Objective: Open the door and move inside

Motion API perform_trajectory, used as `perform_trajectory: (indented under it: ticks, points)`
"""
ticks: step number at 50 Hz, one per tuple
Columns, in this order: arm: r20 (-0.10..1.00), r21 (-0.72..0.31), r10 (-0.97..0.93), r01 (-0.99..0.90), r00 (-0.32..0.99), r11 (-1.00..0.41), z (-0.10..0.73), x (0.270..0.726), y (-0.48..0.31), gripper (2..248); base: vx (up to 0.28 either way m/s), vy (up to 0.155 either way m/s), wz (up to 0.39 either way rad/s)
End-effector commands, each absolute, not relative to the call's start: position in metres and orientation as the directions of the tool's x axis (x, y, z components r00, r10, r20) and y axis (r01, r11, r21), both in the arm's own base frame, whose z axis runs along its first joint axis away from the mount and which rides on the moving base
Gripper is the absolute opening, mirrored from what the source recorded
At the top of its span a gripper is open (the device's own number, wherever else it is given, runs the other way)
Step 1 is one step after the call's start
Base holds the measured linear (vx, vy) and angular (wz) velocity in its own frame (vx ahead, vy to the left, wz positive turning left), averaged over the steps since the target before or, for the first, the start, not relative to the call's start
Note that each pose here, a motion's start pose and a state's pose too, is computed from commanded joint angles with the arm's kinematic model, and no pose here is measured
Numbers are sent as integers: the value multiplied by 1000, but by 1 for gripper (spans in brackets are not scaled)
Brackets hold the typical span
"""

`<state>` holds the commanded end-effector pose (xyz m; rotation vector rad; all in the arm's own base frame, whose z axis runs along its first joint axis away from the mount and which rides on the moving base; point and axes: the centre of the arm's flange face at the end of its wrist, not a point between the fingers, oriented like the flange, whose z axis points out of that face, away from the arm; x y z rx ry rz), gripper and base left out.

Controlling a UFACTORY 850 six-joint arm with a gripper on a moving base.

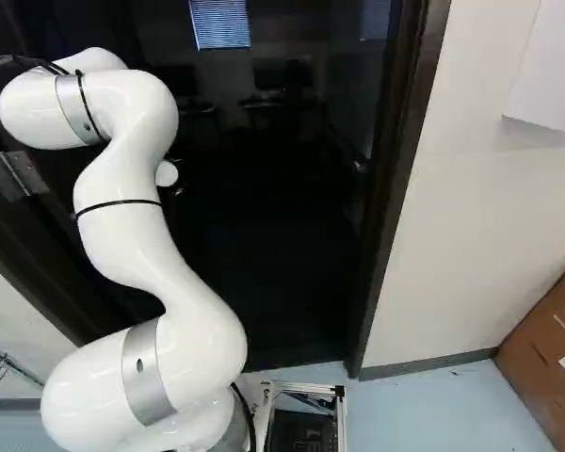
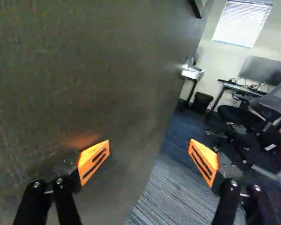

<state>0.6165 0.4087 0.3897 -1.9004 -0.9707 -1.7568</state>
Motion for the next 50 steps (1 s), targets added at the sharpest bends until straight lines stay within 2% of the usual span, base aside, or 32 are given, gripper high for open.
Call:
perform_trajectory:
  ticks: [23, 50]
  points:
    - [973, 177, 232, 715, -22, -676, 390, 607, 421, 247, 0, 0, 0]
    - [970, 172, 243, 694, 4, -699, 395, 603, 389, 247, 0, 0, 0]
